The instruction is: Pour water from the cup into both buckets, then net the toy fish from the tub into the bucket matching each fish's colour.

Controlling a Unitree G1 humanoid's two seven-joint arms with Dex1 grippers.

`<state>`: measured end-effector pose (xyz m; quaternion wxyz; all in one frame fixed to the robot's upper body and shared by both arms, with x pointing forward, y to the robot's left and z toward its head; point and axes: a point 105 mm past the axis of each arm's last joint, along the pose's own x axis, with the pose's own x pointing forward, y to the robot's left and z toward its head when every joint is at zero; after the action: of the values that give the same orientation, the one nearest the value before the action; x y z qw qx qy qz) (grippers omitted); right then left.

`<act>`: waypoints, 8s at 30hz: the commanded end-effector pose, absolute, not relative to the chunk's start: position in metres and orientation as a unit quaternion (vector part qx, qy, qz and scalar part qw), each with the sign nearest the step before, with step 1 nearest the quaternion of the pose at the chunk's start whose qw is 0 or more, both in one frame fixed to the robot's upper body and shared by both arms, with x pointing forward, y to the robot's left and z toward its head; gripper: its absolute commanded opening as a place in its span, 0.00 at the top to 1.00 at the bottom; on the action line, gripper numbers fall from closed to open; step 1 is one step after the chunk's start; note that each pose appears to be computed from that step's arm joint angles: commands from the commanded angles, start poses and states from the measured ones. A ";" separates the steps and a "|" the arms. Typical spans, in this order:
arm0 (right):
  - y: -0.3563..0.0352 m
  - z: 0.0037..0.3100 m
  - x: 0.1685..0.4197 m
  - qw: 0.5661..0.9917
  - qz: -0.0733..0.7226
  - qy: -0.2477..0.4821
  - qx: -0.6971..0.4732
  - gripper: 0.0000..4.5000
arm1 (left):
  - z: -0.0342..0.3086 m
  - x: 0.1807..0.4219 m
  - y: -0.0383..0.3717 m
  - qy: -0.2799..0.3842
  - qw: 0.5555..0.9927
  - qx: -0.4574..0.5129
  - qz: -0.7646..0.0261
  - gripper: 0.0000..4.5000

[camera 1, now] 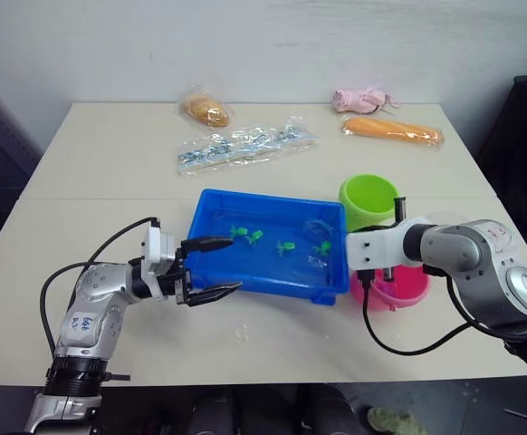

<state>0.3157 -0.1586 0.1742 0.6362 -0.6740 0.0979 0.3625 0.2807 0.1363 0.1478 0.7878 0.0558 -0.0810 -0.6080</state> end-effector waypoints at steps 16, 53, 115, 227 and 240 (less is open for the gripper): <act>-0.160 0.180 0.284 0.747 0.436 0.233 -0.445 1.00 | 0.146 0.279 0.135 -0.086 0.787 0.061 -0.608 0.01; -0.234 0.237 0.256 0.952 0.274 0.134 0.007 1.00 | 0.210 0.303 0.112 -0.155 0.803 -0.027 -0.575 0.01; -0.277 0.215 0.334 0.869 0.083 -0.058 -0.484 1.00 | 0.203 0.307 0.097 -0.164 0.835 -0.006 -0.525 0.01; -0.207 0.234 0.269 0.918 0.374 0.132 -0.009 1.00 | 0.203 0.293 0.136 -0.145 0.804 0.039 -0.575 0.01; -0.281 0.244 0.304 0.980 0.163 0.087 -0.079 1.00 | 0.200 0.297 0.122 -0.127 0.799 -0.004 -0.587 0.01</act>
<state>0.2982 -0.2723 0.2354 0.9738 -0.0386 0.1062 0.1972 0.2991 0.1278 0.1926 0.8081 0.0003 -0.1157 -0.5776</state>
